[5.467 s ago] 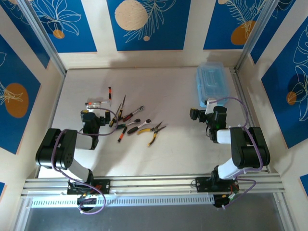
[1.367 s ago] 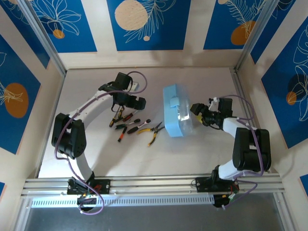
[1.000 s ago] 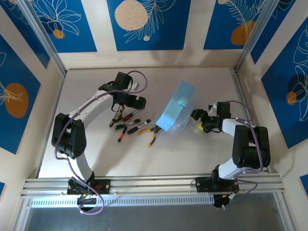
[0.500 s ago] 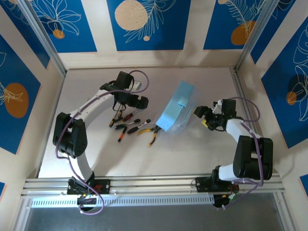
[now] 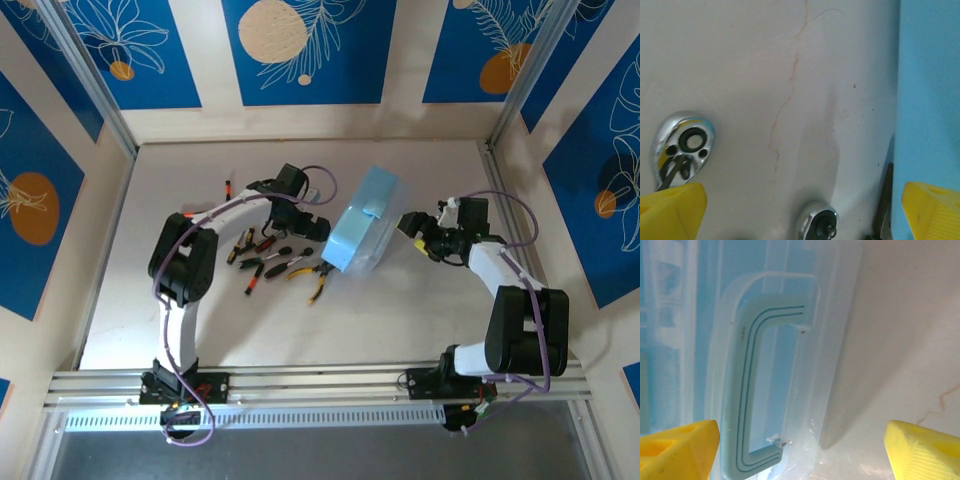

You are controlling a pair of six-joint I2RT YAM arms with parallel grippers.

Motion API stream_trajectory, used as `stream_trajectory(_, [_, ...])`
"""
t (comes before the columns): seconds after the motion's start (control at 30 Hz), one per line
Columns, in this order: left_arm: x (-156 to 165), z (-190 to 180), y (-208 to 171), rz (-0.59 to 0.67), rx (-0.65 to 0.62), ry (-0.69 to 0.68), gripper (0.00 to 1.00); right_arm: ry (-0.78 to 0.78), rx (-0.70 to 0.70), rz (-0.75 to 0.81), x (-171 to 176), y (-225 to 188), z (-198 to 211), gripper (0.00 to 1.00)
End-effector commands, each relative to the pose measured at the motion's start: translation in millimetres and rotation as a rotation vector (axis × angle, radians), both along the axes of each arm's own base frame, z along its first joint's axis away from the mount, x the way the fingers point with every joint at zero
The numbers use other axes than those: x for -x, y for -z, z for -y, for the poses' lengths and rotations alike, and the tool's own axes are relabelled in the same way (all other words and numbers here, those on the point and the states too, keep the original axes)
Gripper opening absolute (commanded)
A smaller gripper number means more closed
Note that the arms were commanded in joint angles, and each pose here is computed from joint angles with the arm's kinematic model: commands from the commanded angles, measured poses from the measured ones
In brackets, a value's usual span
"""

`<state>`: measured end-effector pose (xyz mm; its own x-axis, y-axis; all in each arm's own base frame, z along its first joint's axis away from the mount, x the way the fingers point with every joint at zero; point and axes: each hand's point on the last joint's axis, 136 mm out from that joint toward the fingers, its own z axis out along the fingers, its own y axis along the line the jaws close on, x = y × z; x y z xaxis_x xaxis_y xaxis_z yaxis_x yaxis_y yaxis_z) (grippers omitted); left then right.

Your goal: Pack the tool kit

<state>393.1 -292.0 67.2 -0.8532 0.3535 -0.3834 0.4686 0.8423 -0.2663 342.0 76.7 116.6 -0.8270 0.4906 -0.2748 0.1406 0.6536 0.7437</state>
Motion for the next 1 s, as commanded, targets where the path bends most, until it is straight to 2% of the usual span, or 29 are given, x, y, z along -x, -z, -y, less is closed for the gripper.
stream_trajectory(0.0, [2.1, 23.0, -9.1, 0.003, 0.048, 0.029, 1.00, -0.055, -0.024, 0.033, -5.6, -15.1, -12.4, 0.86])
stream_trajectory(0.57, [20.8, 68.1, -18.5, 0.007, 0.115, 0.101, 1.00, -0.103, -0.025, 0.075, -17.9, -33.9, -26.2, 0.86])
stream_trajectory(0.97, [19.7, 25.6, -12.0, 0.020, -0.001, 0.027, 1.00, -0.131, 0.020, 0.088, -15.7, -37.7, -23.2, 0.86])
